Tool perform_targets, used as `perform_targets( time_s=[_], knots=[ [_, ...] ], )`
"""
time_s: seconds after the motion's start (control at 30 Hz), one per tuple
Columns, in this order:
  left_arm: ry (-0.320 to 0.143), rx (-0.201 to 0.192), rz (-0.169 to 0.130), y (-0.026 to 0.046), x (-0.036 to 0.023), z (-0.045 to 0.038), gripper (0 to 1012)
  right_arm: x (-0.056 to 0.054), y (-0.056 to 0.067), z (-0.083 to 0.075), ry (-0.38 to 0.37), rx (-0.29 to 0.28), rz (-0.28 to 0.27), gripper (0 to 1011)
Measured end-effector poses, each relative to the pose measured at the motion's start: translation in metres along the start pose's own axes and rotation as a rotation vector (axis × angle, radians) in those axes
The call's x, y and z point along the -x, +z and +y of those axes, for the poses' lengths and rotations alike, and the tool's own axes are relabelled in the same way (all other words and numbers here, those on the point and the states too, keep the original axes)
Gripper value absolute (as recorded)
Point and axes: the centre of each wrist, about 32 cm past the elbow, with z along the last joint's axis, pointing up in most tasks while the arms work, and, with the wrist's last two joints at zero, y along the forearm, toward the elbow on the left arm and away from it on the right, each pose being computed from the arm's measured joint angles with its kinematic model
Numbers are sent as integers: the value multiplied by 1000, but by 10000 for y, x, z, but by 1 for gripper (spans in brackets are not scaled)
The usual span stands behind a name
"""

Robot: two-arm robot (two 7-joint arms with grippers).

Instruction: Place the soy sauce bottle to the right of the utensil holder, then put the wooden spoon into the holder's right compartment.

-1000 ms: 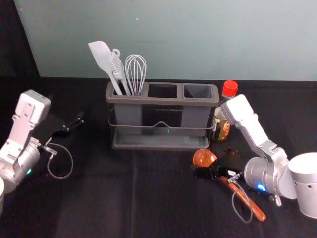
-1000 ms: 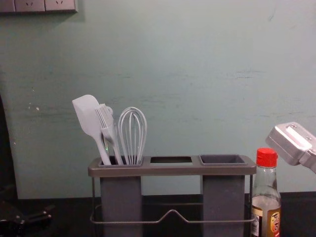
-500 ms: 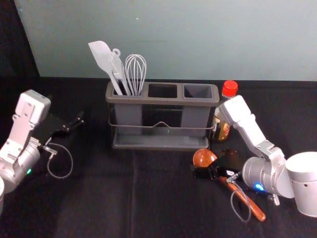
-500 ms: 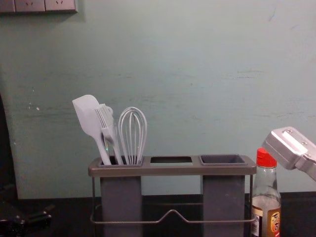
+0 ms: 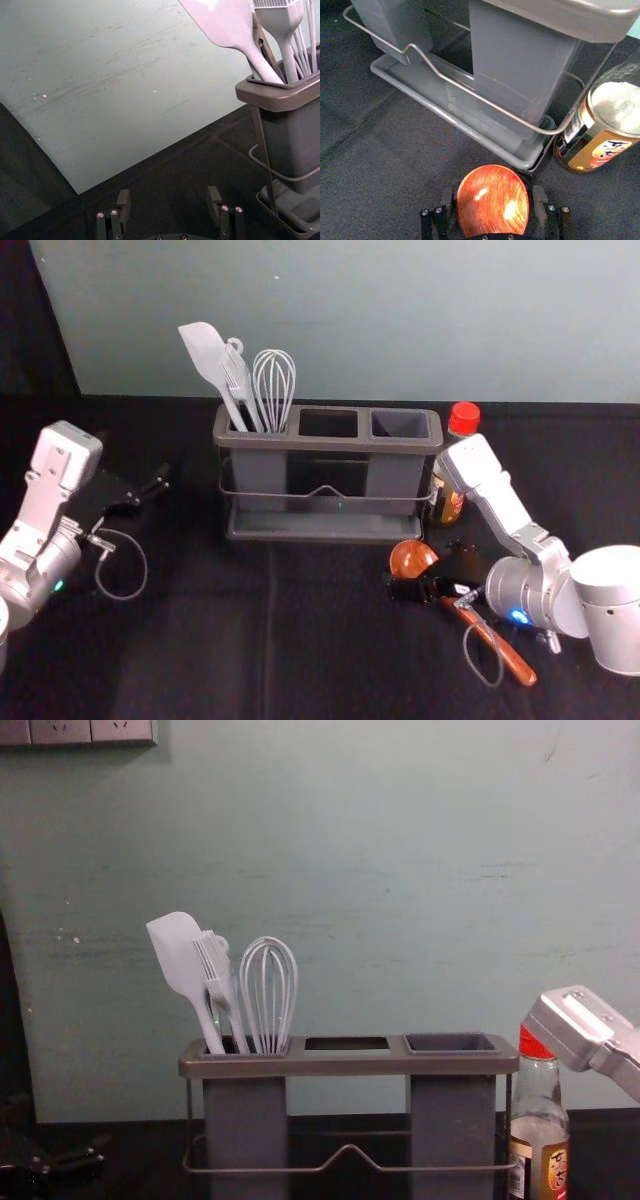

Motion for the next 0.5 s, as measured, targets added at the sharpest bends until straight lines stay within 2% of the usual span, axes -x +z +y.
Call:
perform_targets(
  time_s=[0.5],
  knots=[
    [0, 0, 0, 0, 0, 0, 1005, -7, 3, 26, 2, -2, -4, 1002]
  ],
)
